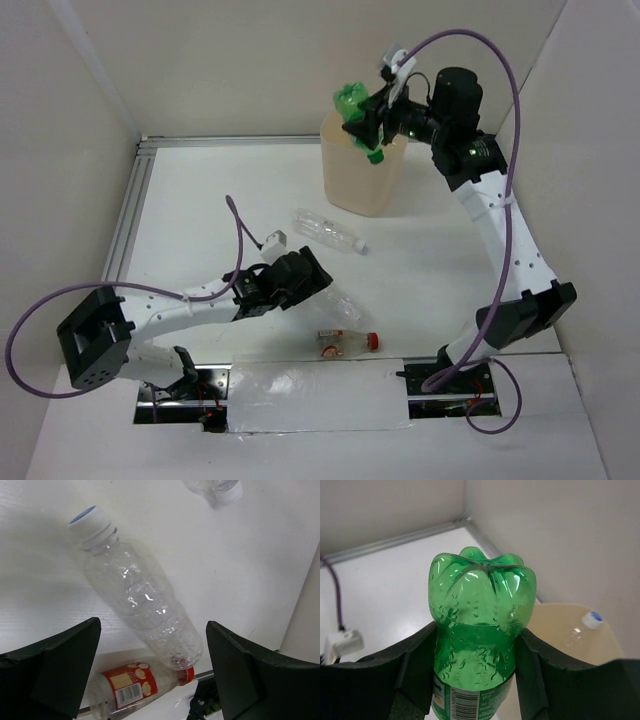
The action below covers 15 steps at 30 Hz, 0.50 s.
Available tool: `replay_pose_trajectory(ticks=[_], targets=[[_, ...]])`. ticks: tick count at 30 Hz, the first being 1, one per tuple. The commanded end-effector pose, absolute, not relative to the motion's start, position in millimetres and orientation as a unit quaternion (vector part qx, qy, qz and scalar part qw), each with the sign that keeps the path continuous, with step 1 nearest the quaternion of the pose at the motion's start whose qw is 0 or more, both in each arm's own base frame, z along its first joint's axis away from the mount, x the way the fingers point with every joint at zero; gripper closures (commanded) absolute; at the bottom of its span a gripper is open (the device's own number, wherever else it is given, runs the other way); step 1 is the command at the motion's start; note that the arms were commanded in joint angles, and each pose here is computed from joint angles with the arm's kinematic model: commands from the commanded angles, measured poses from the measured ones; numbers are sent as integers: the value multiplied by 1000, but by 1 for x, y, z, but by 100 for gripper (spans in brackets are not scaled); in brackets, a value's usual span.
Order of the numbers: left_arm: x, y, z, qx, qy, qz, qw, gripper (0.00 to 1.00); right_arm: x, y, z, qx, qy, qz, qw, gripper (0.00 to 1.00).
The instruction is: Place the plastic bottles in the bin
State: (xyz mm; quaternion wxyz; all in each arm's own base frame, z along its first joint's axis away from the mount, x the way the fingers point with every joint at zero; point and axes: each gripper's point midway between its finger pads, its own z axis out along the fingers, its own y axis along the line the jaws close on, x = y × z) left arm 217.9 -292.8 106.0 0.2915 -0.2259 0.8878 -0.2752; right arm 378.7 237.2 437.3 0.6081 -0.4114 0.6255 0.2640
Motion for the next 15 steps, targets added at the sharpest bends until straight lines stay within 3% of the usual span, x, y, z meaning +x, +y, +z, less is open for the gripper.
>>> replay_pose_trajectory(ticks=[1,7,11,12,13,15], targets=[[240,-315,128,-253,865,-320,294,1,444,228,456,-335,616,248,669,66],[249,-327,103,-250,883,-281,280,1,520,198,424,-309,643,197,673,51],[252,-335,92,-243,893,-264,271,1,560,189,385,-295,666,180,661,28],[251,-334,87,-242,897,-254,268,1,562,189,386,-295,667,181,660,18],[251,-333,84,-237,901,-246,267,1,563,184,384,-292,672,178,657,1],[252,-334,81,-232,906,-236,264,1,557,180,392,-302,664,181,659,1]])
